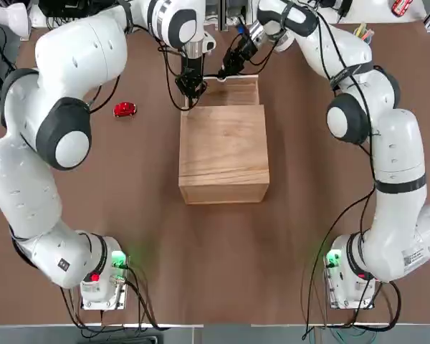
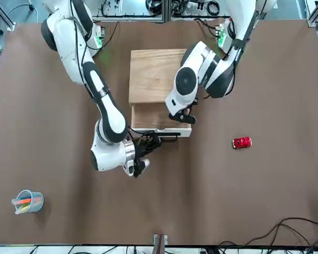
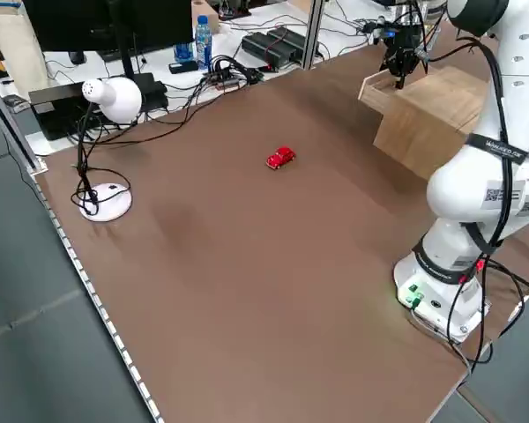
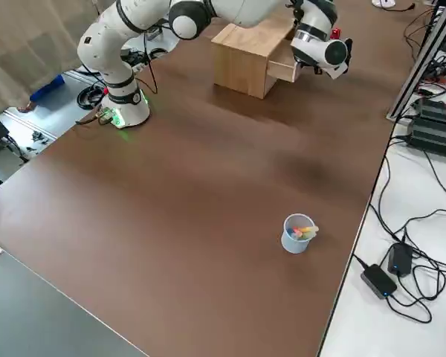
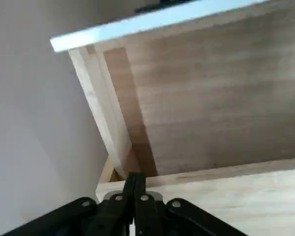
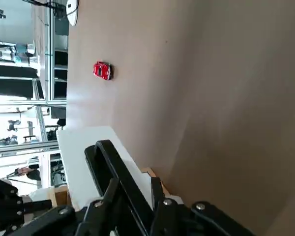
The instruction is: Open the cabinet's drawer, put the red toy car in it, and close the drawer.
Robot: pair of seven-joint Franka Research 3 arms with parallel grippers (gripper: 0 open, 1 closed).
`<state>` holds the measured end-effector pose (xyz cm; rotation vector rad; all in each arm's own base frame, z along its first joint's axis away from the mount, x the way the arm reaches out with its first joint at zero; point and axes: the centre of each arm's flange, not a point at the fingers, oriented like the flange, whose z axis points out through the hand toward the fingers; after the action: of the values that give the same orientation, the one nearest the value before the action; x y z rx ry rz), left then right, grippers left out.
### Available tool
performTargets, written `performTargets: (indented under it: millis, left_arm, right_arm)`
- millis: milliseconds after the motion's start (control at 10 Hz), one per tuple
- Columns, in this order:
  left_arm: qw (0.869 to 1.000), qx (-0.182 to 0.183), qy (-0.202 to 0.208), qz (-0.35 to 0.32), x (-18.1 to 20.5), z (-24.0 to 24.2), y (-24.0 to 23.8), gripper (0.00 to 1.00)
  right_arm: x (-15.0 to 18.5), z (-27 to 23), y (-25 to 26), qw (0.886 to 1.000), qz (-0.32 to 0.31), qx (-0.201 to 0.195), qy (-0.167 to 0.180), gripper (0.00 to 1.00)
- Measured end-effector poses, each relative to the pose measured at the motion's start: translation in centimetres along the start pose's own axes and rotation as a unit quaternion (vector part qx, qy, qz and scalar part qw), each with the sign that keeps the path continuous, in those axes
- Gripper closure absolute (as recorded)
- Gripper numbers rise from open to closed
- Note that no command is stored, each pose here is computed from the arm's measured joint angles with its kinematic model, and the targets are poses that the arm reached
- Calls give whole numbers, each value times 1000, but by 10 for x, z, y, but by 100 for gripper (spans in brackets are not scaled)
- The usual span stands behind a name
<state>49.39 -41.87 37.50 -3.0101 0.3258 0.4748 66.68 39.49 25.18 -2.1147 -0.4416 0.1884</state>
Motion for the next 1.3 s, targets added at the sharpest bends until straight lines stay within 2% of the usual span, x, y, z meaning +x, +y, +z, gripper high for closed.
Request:
performTargets:
  millis: [300,400,700,1000,1300]
  left_arm:
    - [1000,0,0,0,0,0,0,95]
    - [1000,0,0,0,0,0,0,95]
    - [1000,0,0,0,0,0,0,95]
    - [1000,0,0,0,0,0,0,95]
    - [1000,0,0,0,0,0,0,95]
  right_arm:
    - [2,-6,4,1000,2,0,7,75]
    - [3,-7,5,1000,4,-1,10,74]
    - [5,-9,2,1000,7,1,14,57]
    - [5,-9,1,1000,10,5,16,52]
    - [9,-18,-1,999,17,22,29,33]
